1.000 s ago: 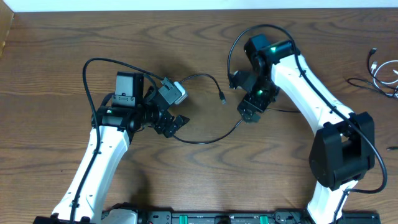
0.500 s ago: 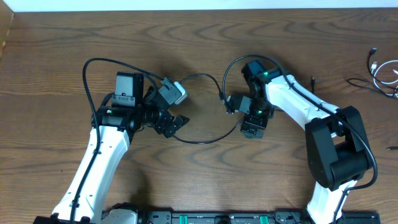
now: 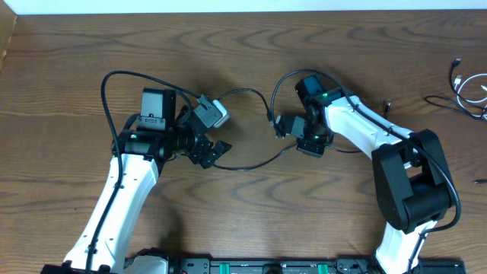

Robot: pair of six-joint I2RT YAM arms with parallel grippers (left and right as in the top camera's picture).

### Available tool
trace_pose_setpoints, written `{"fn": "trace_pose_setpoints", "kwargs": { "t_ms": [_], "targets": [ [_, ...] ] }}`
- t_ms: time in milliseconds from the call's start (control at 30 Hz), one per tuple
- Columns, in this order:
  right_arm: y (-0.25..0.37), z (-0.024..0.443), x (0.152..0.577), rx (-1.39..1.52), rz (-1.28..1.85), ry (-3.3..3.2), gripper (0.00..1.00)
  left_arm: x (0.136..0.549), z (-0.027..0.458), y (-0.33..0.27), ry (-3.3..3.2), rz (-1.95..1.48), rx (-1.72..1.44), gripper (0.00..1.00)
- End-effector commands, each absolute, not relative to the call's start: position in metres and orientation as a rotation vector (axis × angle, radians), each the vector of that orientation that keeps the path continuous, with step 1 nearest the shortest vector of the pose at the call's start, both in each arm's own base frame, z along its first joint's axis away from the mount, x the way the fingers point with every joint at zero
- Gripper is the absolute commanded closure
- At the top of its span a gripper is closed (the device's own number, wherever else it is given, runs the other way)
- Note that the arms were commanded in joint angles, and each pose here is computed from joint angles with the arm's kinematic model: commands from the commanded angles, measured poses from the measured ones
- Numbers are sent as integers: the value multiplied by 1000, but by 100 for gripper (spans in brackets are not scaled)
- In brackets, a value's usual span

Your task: Untangle cables

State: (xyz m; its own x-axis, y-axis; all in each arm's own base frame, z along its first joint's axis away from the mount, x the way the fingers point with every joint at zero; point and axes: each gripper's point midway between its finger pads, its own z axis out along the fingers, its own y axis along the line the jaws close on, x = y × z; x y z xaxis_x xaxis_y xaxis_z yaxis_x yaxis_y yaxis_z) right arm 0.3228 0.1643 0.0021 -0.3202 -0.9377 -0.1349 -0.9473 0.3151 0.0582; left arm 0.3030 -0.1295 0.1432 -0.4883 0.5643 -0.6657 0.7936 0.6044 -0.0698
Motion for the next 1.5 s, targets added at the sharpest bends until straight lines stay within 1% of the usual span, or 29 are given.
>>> {"fn": "trace_pose_setpoints", "kwargs": {
  "t_ms": [0,100,167,267,367,500,567,667,767,900,1067,1167,1267,1467],
  "targets": [
    [166,11,338,-1552,118,2583,99,304,145,-130,2233,-494,1059,10],
    [164,38,375,-1236,-8,2611,99,304,145,-129,2233,-494,1059,10],
    [159,68,400,-1053,-98,2572,99,304,145,-129,2233,-494,1059,10],
    [141,124,433,-816,-255,2468,99,304,145,-129,2234,-494,1059,10],
    [103,193,460,-525,-450,2325,99,304,145,-129,2233,-494,1059,10],
    [32,274,474,-167,-681,2132,99,304,145,-129,2233,-494,1059,10],
    [-8,303,472,-7,-767,2055,99,304,145,-129,2233,-494,1059,10],
    [-78,332,460,273,-874,1949,99,304,145,-129,2233,-494,1059,10],
    [-147,342,438,545,-964,1867,99,304,145,-129,2233,-494,1059,10],
    [-222,339,407,806,-989,1793,99,304,145,-129,2233,-494,1059,10],
    [-281,336,379,921,-1001,1771,99,304,145,-129,2233,-494,1059,10],
    [-301,333,367,954,-988,1772,99,304,145,-129,2233,-494,1059,10],
    [-315,329,356,1047,-948,1727,99,304,145,-129,2233,-494,1059,10],
    [-306,308,376,979,-710,1837,99,304,145,-130,2233,-495,1059,10]
  ]
}}
